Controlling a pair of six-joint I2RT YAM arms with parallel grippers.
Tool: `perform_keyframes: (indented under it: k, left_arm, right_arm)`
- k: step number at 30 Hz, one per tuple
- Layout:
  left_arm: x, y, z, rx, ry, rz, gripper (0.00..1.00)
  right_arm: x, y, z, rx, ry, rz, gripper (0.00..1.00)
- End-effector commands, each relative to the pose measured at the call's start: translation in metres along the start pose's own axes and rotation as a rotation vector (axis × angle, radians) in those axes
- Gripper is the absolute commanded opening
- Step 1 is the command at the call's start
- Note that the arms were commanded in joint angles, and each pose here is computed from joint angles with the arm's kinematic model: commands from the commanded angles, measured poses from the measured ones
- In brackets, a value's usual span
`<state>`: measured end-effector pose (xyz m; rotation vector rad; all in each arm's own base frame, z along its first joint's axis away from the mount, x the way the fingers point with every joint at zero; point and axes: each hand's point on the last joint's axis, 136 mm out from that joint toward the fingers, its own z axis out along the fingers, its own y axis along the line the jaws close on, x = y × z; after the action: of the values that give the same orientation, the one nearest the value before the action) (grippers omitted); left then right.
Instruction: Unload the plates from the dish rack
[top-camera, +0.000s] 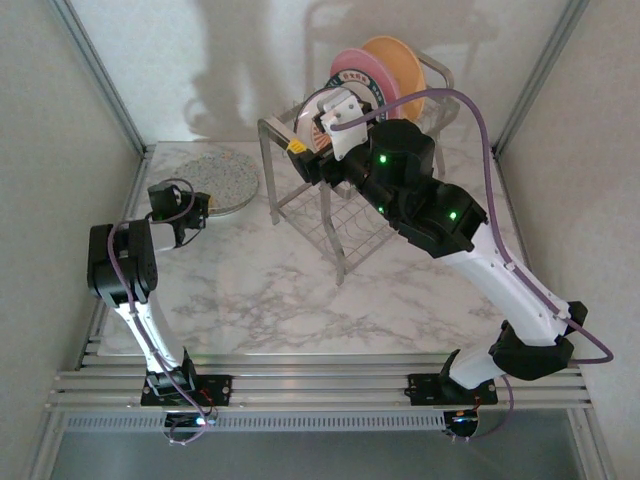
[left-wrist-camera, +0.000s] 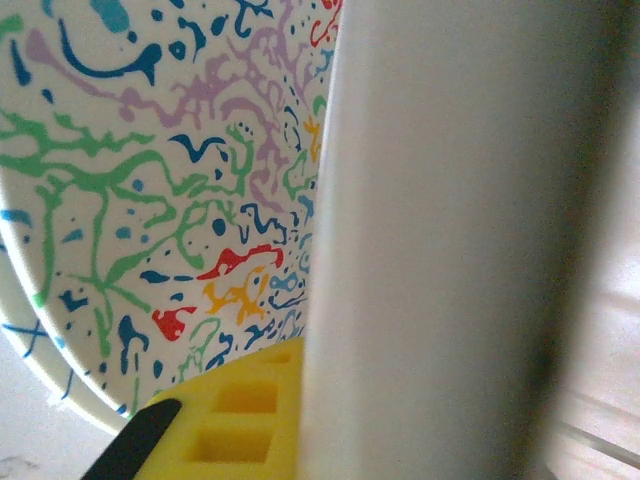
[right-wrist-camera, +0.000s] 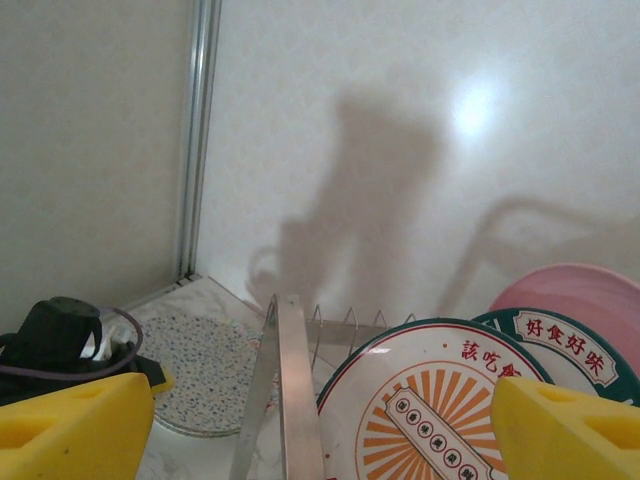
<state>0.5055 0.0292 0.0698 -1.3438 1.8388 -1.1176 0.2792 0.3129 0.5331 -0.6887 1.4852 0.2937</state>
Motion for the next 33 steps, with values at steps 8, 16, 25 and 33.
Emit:
perform_keyframes:
  k: [8,16,25,33]
  left_arm:
    - [-0.006,-0.029,0.004,0.045,0.026,0.067,0.27]
    - [-0.004,-0.029,0.003,-0.044,0.041,0.088,0.51]
    - [-0.006,-0.025,-0.001,-0.126,0.033,0.083,0.56]
    - [-0.007,-0.020,-0.006,-0.196,0.022,0.073,0.58]
  right_arm:
    - [-0.015,-0.008,-0.006,0.004,-0.039,0.044,0.88]
    - [-0.012,-0.007,-0.005,-0.002,-0.033,0.053,0.88]
    - [-0.013,-0.010,-0.005,-0.001,-0.037,0.057,0.88]
    - [-0.011,-0.012,-0.004,0.000,-0.033,0.059,0.88]
